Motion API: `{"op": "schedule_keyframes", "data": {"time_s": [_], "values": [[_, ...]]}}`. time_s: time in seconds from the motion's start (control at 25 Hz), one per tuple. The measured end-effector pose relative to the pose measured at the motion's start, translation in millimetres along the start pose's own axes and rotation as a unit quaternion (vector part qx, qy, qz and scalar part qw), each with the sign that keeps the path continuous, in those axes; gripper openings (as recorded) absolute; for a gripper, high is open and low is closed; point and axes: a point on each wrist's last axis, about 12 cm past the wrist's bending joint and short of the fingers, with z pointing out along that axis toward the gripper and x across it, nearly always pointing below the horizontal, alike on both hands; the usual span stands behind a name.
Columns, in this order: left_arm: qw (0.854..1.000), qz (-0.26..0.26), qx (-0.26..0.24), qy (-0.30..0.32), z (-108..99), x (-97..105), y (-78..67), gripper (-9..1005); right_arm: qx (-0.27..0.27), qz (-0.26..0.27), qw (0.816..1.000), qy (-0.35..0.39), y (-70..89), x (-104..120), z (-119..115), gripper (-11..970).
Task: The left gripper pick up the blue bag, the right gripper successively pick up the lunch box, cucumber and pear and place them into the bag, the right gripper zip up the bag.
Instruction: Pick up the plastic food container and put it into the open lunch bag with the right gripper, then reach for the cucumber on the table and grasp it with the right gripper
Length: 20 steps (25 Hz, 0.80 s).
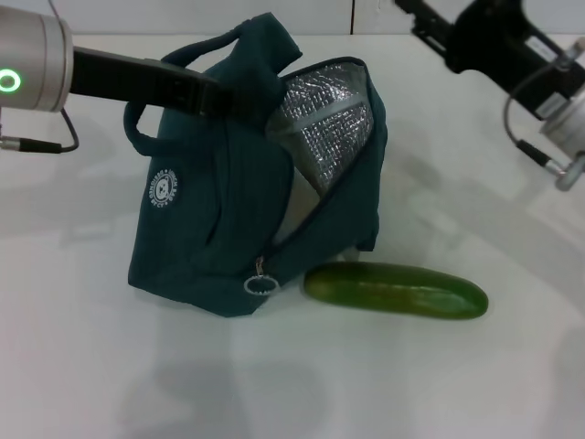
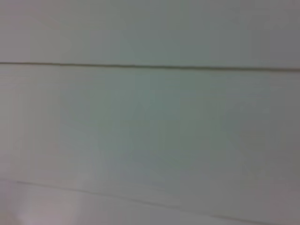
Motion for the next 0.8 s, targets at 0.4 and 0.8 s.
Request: {"op": "schedule_keyframes", "data": {"time_s": [0.4, 0.8], "values": [[1.000, -0.007, -0.003, -0.003, -0.6, 2.4, 1.6, 40, -0.014, -0.156, 0.988, -0.008, 18.2, -26.3, -55.9, 689], [0.999, -0.027, 0.003, -0.026, -1.0, 14.5, 9.5, 40, 0.059, -0.364, 0.913, 0.175, 27.7, -38.9, -76.3, 805]]}}
